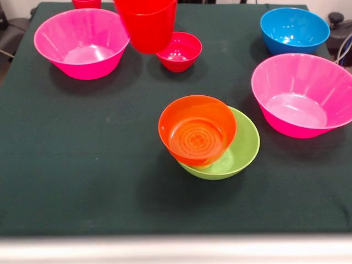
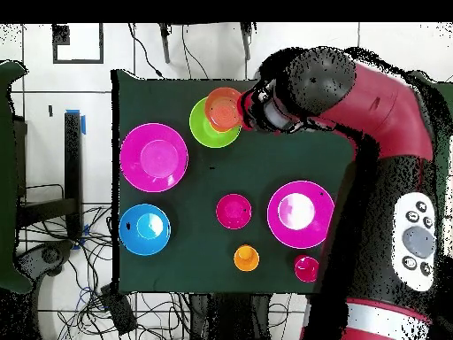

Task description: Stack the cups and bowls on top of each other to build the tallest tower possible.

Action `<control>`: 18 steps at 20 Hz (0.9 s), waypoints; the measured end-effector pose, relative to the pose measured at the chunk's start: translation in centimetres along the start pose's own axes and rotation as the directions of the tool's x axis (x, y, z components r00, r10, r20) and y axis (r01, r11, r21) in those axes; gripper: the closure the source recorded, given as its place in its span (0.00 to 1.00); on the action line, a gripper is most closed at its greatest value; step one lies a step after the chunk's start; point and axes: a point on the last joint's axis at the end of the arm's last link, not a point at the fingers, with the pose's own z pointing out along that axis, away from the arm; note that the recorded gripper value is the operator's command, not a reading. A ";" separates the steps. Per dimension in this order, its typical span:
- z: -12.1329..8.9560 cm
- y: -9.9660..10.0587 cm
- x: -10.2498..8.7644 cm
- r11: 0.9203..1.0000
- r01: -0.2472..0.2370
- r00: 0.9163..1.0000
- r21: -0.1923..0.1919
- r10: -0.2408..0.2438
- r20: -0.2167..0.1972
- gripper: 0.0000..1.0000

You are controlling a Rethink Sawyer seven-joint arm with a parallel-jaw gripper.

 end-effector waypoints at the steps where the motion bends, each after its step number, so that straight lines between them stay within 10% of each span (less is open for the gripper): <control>1: -0.7 0.6 -1.5 1.000 0.006 0.999 -0.009 -0.005 0.038 1.00; 18: 0.5 3.5 -8.9 0.999 0.011 0.993 -0.039 -0.006 0.120 1.00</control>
